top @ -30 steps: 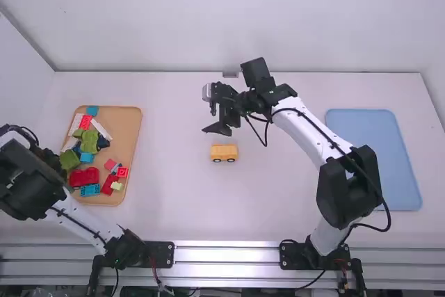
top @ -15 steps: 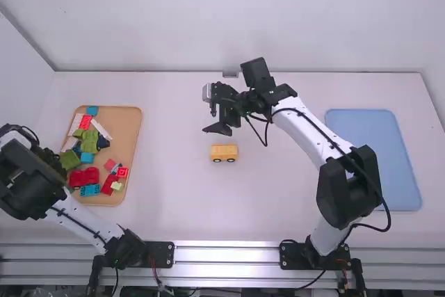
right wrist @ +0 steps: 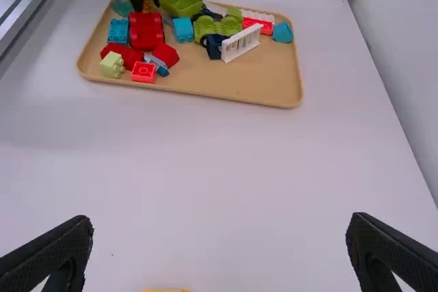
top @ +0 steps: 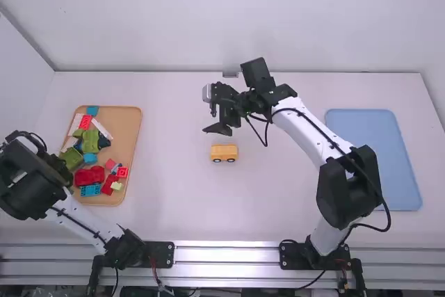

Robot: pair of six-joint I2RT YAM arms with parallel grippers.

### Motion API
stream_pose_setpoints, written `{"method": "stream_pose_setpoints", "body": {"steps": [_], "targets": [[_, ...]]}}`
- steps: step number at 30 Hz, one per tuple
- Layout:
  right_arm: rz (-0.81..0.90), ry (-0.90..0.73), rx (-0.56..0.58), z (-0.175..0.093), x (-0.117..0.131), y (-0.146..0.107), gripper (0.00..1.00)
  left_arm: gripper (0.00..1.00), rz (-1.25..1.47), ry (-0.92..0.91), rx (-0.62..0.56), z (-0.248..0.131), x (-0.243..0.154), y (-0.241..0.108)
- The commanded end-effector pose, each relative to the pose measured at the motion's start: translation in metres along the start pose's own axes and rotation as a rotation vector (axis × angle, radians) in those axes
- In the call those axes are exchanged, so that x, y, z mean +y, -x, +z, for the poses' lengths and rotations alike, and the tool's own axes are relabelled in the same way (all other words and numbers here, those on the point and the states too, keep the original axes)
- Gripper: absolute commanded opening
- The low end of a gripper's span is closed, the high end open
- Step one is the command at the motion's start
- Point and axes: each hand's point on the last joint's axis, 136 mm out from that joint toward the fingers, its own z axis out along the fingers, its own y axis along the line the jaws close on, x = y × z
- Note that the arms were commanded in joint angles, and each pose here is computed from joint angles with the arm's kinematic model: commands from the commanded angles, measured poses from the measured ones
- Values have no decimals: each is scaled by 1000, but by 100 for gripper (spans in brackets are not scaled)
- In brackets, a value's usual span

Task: Assemble lego blocks to make yellow taxi

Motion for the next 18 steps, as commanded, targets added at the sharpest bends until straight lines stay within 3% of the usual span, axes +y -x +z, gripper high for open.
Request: {"method": "stream_pose_setpoints", "body": {"steps": [1, 4, 5, 6, 12, 16, 18], "targets": [[-11, -1, -14, -4, 3, 8, 98, 45, -10, 26, -10, 4, 9, -2], [-14, -2, -13, -4, 3, 8, 99, 43, -21, 34, -14, 6, 12, -1], [-13, -2, -11, -4, 3, 7, 99, 31, -36, 43, -24, 7, 15, 0], [-14, -2, -11, -4, 3, 7, 99, 30, -44, 49, -31, 7, 16, 1], [-13, -3, -12, -4, 3, 7, 99, 40, -83, 64, -36, 7, 21, 4], [-13, -1, -12, -4, 3, 8, 98, 65, -79, 65, -41, 7, 21, 5], [-14, -2, -12, -4, 3, 8, 99, 66, -67, 65, -40, 7, 21, 5]]}}
